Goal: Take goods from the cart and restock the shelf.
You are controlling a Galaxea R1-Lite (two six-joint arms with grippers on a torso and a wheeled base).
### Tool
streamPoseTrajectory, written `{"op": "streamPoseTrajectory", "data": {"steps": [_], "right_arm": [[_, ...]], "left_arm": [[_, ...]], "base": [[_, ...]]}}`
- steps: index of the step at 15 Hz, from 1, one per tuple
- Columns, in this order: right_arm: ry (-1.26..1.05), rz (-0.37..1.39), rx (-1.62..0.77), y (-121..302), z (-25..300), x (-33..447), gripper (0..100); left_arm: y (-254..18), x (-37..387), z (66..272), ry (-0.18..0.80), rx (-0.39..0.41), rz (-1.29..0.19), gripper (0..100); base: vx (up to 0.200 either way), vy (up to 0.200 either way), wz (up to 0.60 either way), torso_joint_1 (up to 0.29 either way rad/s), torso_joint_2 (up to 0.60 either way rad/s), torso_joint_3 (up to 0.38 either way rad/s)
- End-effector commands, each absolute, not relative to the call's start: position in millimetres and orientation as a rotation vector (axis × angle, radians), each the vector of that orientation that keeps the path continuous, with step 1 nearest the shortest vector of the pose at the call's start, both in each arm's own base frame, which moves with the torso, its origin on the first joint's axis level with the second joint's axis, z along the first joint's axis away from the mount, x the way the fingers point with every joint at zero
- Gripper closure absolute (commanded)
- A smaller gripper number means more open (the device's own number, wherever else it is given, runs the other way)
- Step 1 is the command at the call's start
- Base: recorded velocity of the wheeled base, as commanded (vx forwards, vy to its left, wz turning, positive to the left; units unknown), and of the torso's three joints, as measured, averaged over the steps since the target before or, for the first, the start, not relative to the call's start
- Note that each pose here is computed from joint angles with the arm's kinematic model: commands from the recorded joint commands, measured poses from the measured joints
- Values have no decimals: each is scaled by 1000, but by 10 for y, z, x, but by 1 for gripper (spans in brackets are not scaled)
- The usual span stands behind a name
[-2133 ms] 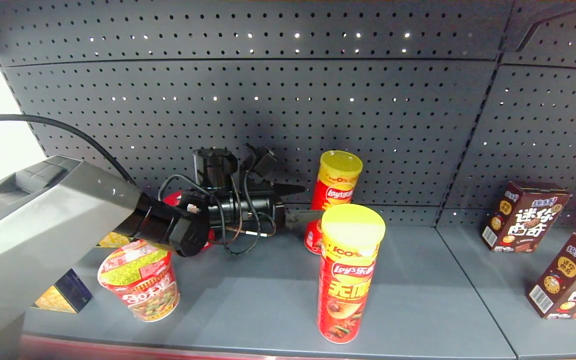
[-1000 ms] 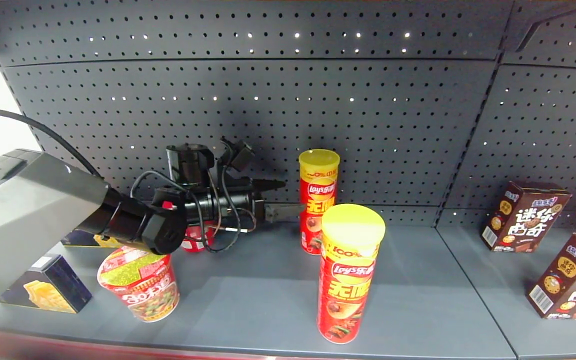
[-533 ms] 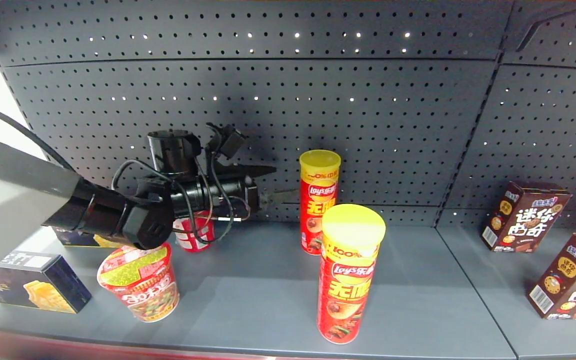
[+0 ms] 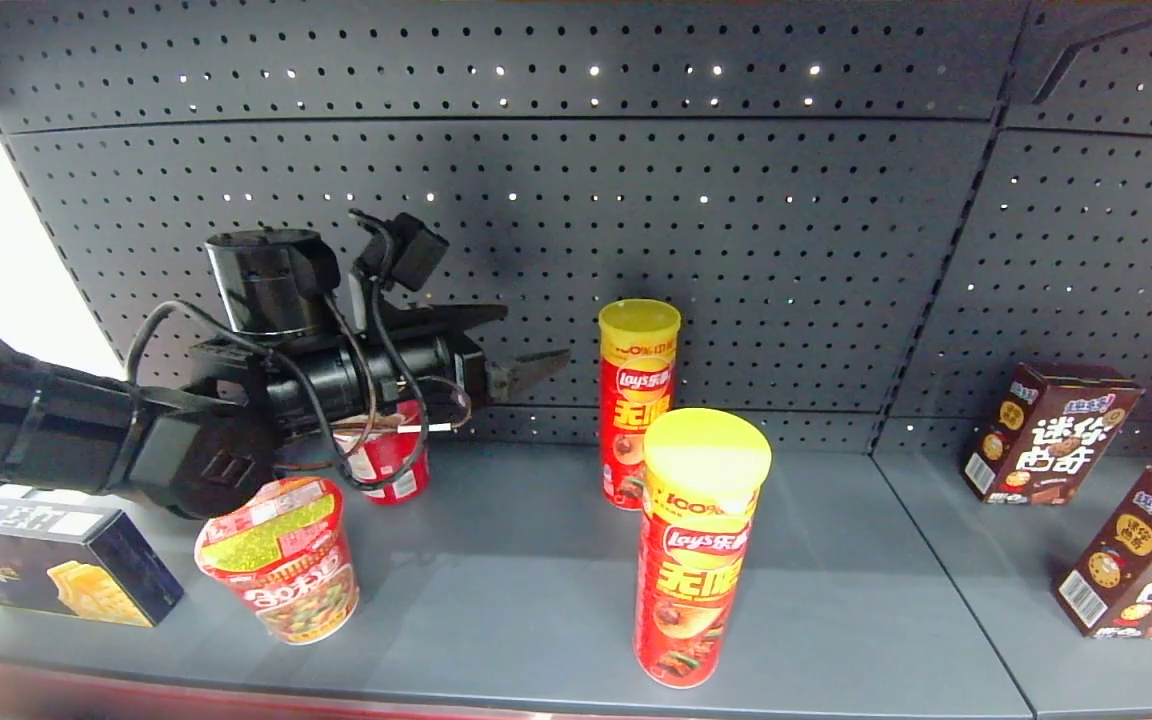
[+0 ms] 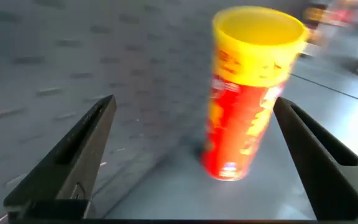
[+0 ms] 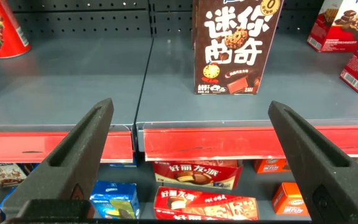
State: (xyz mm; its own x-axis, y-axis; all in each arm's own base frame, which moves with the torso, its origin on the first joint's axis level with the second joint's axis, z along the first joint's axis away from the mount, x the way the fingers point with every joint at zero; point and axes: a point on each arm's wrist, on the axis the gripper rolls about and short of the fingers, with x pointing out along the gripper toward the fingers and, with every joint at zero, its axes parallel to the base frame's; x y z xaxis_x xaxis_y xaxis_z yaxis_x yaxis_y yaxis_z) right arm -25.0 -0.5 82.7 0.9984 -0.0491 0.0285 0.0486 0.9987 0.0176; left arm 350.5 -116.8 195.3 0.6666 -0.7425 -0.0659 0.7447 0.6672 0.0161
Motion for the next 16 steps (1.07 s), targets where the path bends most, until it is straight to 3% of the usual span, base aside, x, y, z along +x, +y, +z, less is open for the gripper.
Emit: {"op": "streamPoseTrajectory", "data": {"steps": [1,5,7,9,11,12,15,16], "right_arm": [[-28,-49,17,-5,828,-249,0],[-28,-49,17,-5,828,-249,0],[-28,-49,17,-5,828,-249,0],[-28,-49,17,-5,828,-249,0],[-28,-49,17,-5,828,-249,0],[-28,-49,17,-5,828,-249,0],[-28,-49,17,-5,828,-249,0],[-28,-49,17,-5,828,-249,0]], "left_arm": [[-1083,3294,2194,0,53,-709,0],[-772,2773,2470,-26,60,-397,0],[-668,2536,2547,-27,58,-338,0],[-459,1981,2568,-29,56,-246,0],[-332,1491,2371,-29,55,-197,0],[-215,1094,2133,-35,56,-152,0],[-25,536,1600,-39,53,36,0],[7,329,1340,-33,55,79,0]], "base": [[0,0,0,0,0,0],[0,0,0,0,0,0],[0,0,0,0,0,0],[0,0,0,0,0,0],[0,0,0,0,0,0],[0,0,0,0,0,0],[0,0,0,0,0,0],[0,0,0,0,0,0]]}}
